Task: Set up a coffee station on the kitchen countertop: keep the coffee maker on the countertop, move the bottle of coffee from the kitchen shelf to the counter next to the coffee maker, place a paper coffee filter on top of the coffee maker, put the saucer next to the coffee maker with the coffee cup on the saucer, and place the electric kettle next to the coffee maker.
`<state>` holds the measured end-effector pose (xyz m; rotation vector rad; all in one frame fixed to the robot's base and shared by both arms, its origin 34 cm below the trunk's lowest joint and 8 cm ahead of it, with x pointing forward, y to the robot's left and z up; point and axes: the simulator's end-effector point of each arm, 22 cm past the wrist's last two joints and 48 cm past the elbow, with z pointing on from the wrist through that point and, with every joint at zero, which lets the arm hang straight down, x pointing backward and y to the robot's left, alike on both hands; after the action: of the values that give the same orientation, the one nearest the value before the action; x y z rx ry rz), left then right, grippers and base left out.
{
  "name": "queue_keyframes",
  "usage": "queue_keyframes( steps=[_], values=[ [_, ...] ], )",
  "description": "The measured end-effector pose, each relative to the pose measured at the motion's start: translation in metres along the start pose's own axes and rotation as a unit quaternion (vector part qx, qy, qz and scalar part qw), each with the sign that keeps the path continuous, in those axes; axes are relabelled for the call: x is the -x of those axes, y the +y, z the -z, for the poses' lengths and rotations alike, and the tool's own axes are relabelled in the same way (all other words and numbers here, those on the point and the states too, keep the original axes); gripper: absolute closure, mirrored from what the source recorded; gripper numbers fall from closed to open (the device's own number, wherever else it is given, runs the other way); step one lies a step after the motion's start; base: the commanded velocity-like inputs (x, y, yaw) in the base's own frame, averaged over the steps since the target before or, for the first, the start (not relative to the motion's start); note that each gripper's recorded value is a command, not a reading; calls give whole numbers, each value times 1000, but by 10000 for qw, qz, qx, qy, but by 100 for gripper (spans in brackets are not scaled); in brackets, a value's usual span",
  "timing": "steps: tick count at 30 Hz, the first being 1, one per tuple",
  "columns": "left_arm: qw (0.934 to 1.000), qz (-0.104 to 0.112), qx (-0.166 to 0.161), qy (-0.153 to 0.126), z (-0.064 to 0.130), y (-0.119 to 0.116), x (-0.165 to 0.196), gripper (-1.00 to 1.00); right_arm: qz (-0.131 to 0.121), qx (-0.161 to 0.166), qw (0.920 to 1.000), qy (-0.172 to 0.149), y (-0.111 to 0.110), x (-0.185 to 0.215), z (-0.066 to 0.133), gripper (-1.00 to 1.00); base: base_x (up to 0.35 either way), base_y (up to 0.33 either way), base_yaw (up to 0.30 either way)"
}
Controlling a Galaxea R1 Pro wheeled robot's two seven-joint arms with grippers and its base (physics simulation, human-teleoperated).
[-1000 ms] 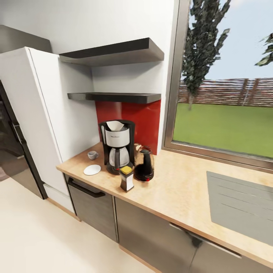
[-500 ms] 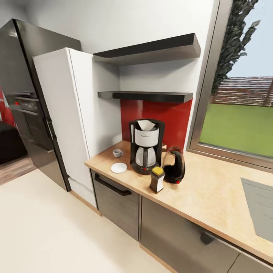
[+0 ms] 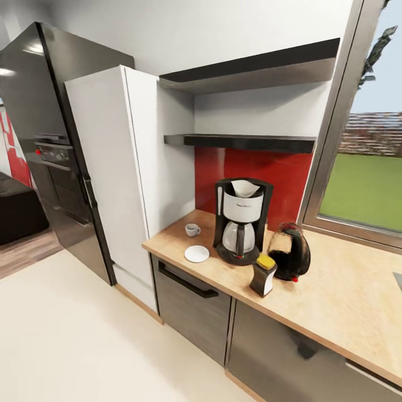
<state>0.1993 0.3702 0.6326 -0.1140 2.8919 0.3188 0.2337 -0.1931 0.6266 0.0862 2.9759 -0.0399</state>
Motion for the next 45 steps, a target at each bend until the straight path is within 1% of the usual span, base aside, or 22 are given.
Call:
queue_keyframes(
  steps=[15, 19, 41, 43, 44, 45],
  values=[
    [10000, -2, -17, 25, 0, -2, -1, -100, 1, 2, 10000, 2, 0, 0, 0, -100, 176, 303, -1],
    [10000, -1, -10, 27, 0, -1, -1, -100, 0, 1, 10000, 2, -1, 0, 0, -100, 130, 317, -89],
    [10000, 2, 9, 33, 0, -1, -1, -100, -15, 22, 10000, -1, 0, 1, 0, -100, 107, 326, -250],
    [10000, 2, 7, 35, 0, -1, -1, -100, -16, 99, 9999, -1, 4, 1, 0, -100, 112, 326, -263],
    [10000, 1, 7, 37, 0, -1, -1, -100, -14, 270, 9996, 2, 11, 0, 0, -100, 114, 326, -263],
    [10000, 1, 8, 38, 0, -1, -1, -100, -15, 513, 9987, 4, 15, 0, 0, -100, 114, 326, -263]
  ],
)
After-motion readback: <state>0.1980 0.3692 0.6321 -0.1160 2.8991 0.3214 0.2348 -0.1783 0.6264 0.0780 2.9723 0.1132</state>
